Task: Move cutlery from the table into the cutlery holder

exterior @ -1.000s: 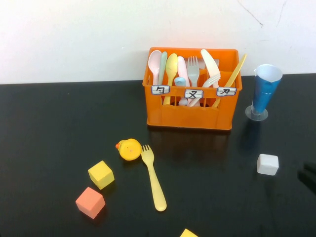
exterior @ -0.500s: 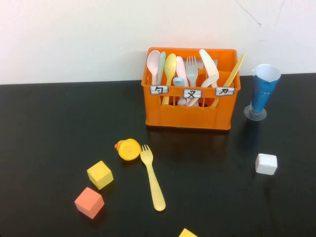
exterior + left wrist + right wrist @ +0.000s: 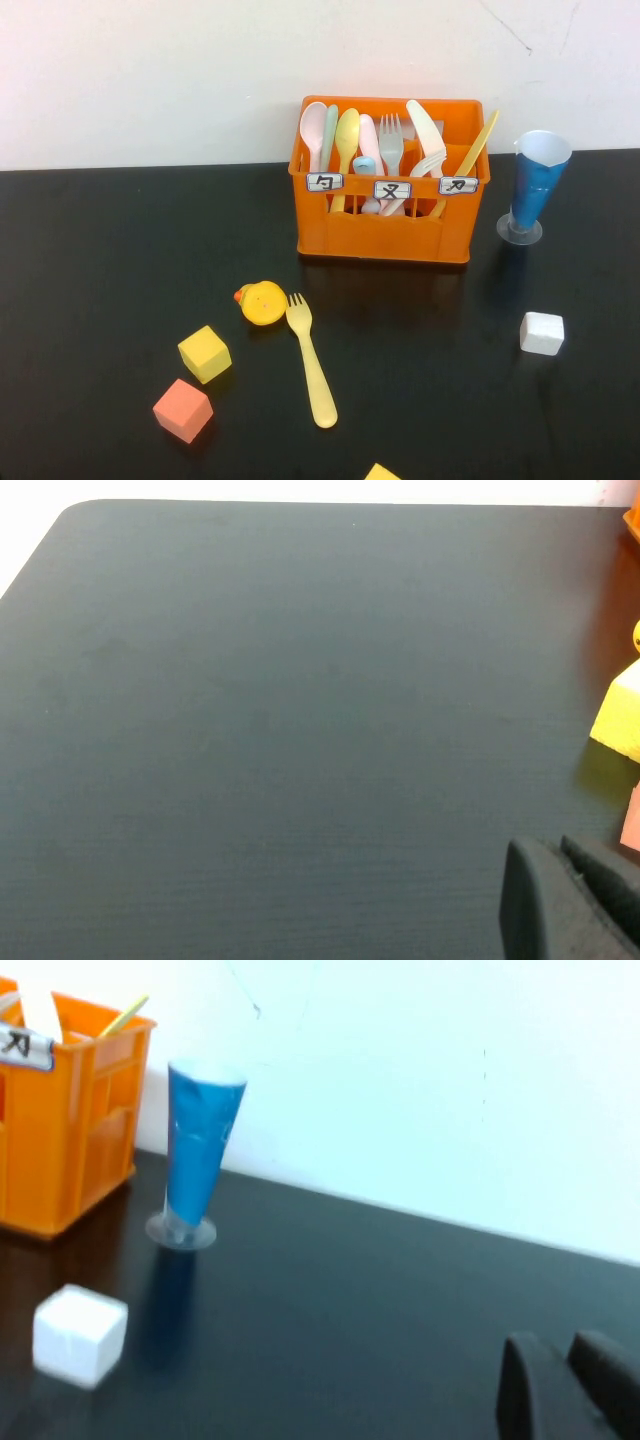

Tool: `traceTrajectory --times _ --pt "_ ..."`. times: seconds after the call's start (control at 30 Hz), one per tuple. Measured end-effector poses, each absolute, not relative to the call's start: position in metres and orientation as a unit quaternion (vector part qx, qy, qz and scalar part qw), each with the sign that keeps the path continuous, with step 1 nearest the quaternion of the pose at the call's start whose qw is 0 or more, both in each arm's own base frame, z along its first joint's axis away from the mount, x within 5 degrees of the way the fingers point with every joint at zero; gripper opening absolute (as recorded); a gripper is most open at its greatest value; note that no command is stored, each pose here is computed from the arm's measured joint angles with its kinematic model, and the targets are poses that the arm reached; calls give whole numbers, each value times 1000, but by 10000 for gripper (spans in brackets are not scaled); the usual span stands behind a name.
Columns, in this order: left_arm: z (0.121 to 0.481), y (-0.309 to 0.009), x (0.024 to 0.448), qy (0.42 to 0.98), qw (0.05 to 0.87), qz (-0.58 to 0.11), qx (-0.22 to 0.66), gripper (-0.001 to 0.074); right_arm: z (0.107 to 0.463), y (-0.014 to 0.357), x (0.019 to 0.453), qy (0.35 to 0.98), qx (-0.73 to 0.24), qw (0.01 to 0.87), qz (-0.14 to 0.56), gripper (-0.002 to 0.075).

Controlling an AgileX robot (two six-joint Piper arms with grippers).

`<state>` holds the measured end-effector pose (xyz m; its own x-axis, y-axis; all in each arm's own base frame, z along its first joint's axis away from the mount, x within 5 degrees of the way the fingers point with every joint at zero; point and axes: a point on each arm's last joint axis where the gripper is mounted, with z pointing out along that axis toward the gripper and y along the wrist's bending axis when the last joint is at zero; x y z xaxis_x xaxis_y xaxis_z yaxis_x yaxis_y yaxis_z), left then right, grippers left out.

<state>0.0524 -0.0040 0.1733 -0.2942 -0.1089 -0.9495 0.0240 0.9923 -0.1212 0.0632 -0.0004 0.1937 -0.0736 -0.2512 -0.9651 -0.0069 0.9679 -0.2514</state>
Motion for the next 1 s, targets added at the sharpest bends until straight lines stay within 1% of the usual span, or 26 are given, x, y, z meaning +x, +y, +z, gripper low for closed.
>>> traceTrajectory --times 0.1,0.23,0.27,1.0 --pt "173 -4 52 802 593 -56 -26 -1 186 -1 58 752 -80 648 -89 62" --pt "173 -4 52 802 593 -56 -26 -1 170 -5 53 805 -58 584 -87 62" --pt "173 -4 52 802 593 -56 -26 -1 169 -5 52 810 -53 578 -87 62" --pt "173 -4 52 803 594 -55 -26 -1 169 -6 52 811 -41 578 -81 62"
